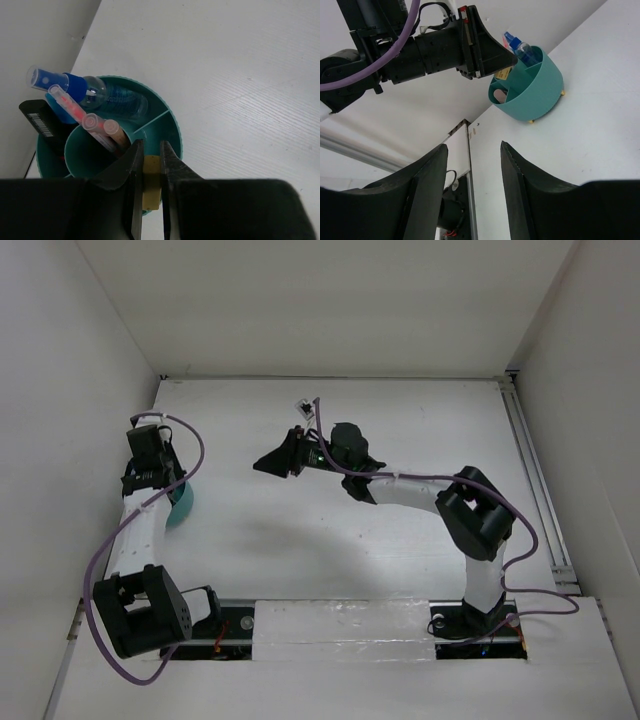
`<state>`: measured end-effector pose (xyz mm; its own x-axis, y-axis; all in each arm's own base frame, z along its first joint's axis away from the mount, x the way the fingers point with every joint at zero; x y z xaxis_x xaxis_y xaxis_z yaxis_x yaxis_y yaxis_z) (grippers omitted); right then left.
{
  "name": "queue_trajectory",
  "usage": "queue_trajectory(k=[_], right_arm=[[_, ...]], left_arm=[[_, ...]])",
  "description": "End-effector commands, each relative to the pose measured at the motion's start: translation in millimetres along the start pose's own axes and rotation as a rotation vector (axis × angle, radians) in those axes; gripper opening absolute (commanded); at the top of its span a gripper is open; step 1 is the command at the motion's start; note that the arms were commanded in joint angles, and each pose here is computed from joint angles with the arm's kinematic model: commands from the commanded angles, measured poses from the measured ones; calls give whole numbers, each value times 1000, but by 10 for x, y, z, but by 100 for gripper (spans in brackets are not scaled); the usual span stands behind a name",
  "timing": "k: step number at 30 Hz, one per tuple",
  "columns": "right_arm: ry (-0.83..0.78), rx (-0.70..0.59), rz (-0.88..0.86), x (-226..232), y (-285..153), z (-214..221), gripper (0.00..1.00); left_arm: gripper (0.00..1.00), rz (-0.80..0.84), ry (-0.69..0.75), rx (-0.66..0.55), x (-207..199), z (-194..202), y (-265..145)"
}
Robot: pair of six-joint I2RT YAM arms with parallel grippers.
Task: Sort the stationery into containers
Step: Place the stationery in the storage box.
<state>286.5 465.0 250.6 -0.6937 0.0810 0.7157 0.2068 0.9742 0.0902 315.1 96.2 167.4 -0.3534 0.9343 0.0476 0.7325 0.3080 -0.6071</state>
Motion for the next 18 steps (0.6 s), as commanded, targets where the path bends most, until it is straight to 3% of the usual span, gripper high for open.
queue_trajectory(k=[1, 18], right_arm=[[-60, -65, -96, 330, -56, -266, 52], [-56, -69, -103, 348, -56, -277, 52]], left_arm=[[0, -51, -17, -33, 101, -44, 14], [15, -21, -22, -5, 45, 57, 79]])
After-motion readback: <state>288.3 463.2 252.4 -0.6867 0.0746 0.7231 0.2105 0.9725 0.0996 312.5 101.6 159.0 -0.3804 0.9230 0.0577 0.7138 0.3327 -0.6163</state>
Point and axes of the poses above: each gripper's point midway between its finger pads, its own y axis out along the fingers, its own x axis along the line the jaws close on, z = x × y, the point moved 2 cm from there along -y, back along the fingers, and after that the axes turned 2 degrees about y, right-handed, at the moved point
